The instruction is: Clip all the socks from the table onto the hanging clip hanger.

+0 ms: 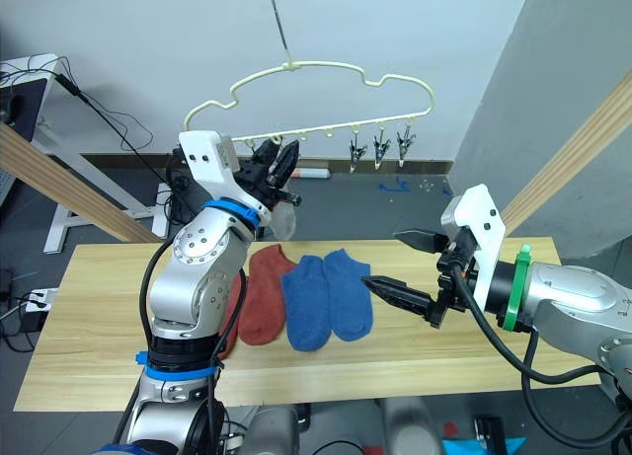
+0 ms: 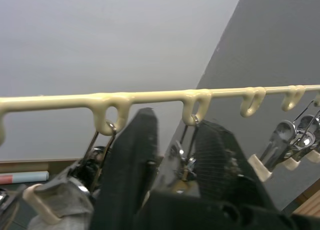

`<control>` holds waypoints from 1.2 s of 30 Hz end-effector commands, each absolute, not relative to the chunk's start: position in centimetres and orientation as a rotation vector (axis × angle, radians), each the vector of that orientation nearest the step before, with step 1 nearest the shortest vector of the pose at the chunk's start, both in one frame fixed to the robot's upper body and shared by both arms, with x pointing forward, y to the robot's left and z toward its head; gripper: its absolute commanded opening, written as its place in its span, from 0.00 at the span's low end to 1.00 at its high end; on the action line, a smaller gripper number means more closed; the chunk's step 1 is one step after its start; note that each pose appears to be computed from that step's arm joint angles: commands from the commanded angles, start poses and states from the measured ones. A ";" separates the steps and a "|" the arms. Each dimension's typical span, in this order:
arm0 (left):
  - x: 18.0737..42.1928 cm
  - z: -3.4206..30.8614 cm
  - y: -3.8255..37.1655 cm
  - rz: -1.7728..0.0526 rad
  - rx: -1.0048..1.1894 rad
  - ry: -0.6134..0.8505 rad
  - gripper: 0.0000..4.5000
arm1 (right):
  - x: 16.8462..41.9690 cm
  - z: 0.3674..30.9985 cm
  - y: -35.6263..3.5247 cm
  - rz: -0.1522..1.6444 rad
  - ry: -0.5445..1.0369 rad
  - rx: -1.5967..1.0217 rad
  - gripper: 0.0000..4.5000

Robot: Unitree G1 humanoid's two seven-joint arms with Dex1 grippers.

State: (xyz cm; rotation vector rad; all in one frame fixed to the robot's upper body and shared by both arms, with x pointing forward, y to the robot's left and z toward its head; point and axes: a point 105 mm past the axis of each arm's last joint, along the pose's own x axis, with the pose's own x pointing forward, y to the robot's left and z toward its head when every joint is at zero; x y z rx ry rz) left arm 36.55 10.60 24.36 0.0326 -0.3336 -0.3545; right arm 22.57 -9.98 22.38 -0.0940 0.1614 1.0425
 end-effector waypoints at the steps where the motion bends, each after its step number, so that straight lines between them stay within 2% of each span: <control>1: 35.9 25.5 10.4 -0.356 0.049 -0.382 0.59 | 21.9 23.1 -9.5 1.077 0.121 -0.100 1.00; 2: 35.9 25.5 10.3 -0.356 0.049 -0.383 0.65 | 21.9 23.1 -9.5 1.078 0.122 -0.101 1.00; 18: 35.5 25.6 9.8 -0.393 0.015 -0.394 0.65 | 22.0 22.9 -9.6 1.073 0.128 -0.100 1.00; 19: 35.5 25.6 9.8 -0.390 0.017 -0.394 0.56 | 22.0 22.9 -9.6 1.074 0.128 -0.100 1.00; 20: 35.5 25.6 9.8 -0.388 0.020 -0.394 0.52 | 21.9 22.9 -9.6 1.074 0.128 -0.100 1.00; 23: 35.6 25.5 9.9 -0.378 0.028 -0.387 0.32 | 21.9 22.9 -9.6 1.073 0.129 -0.101 1.00; 36: 35.5 25.2 10.0 -0.365 0.064 -0.381 0.32 | 22.0 22.9 -9.6 1.074 0.130 -0.099 1.00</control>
